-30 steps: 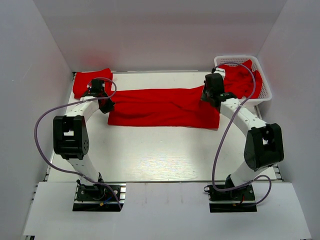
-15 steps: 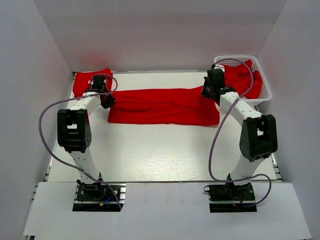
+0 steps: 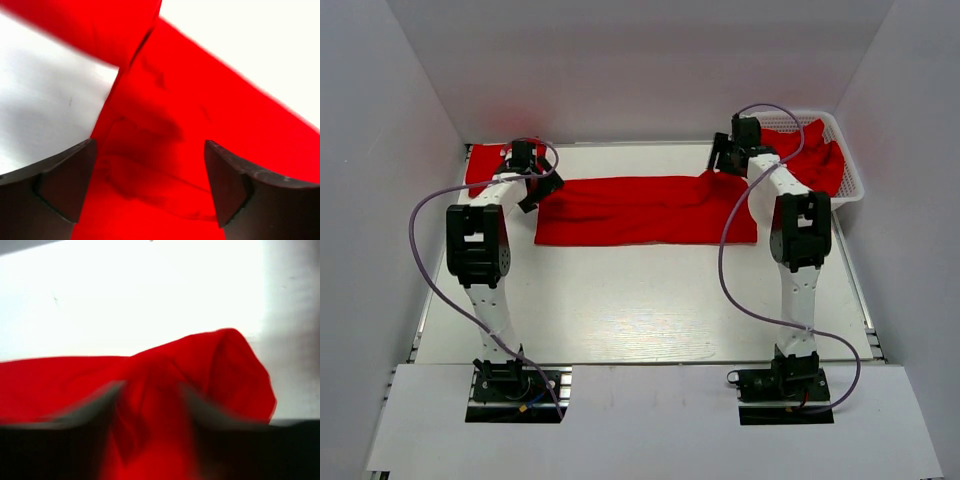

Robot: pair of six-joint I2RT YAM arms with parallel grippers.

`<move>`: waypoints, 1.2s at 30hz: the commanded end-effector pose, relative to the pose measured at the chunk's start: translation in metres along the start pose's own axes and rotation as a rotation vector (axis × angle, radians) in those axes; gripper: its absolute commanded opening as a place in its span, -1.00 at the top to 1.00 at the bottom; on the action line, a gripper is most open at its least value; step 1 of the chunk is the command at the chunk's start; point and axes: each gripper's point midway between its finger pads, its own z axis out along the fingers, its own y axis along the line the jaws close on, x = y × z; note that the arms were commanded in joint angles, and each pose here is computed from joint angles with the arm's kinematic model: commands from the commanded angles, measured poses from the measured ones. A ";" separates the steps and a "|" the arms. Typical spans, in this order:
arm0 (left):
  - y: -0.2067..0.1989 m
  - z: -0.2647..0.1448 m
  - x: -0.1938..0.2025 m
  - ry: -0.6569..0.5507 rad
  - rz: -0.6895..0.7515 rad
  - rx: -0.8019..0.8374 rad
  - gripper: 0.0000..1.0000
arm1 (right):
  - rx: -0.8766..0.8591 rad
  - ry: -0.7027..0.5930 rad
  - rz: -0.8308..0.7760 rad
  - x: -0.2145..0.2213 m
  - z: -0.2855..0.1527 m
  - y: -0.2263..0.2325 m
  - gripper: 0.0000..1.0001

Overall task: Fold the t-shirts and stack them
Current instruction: Fold the other side of the tshirt into a rectangle

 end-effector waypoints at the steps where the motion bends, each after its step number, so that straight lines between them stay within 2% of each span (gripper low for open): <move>1: -0.005 -0.021 -0.029 -0.061 -0.009 -0.014 -1.00 | -0.133 0.020 -0.024 -0.019 -0.014 0.022 -0.80; 4: -0.012 -0.043 -0.043 -0.103 0.005 0.016 -1.00 | -0.163 -0.015 -0.051 -0.032 -0.040 0.029 -0.81; 6: -0.014 -0.054 -0.048 -0.126 0.021 0.030 -1.00 | -0.167 0.022 -0.057 -0.014 -0.044 0.025 -0.81; 7: -0.015 -0.057 -0.045 -0.117 0.022 0.041 -1.00 | -0.191 -0.023 -0.066 -0.028 -0.066 0.033 -0.81; 9: -0.017 -0.067 -0.041 -0.123 0.051 0.052 -1.00 | -0.200 0.037 -0.070 0.001 -0.070 0.027 -0.81; 10: -0.020 -0.069 -0.041 -0.125 0.066 0.074 -1.00 | -0.223 -0.010 -0.083 -0.012 -0.089 0.035 -0.81; 11: -0.019 -0.067 -0.035 -0.106 0.077 0.077 -1.00 | -0.236 0.044 -0.064 0.010 -0.087 0.024 -0.81; 14: -0.033 -0.069 -0.024 -0.067 0.105 0.178 -1.00 | -0.320 0.076 -0.065 0.026 -0.098 0.044 -0.81; 19: -0.029 -0.065 0.005 0.005 0.139 0.205 -1.00 | -0.346 0.143 -0.051 0.049 -0.085 0.048 -0.81; 23: -0.027 -0.068 0.016 0.008 0.141 0.239 -1.00 | -0.388 0.203 -0.033 0.066 -0.059 0.056 -0.81; 29: -0.014 -0.069 0.040 0.051 0.152 0.246 -1.00 | -0.437 0.186 -0.037 0.070 -0.037 0.077 -0.81; 36: -0.014 -0.070 0.051 0.075 0.153 0.274 -1.00 | -0.496 0.169 -0.034 0.074 -0.019 0.103 -0.81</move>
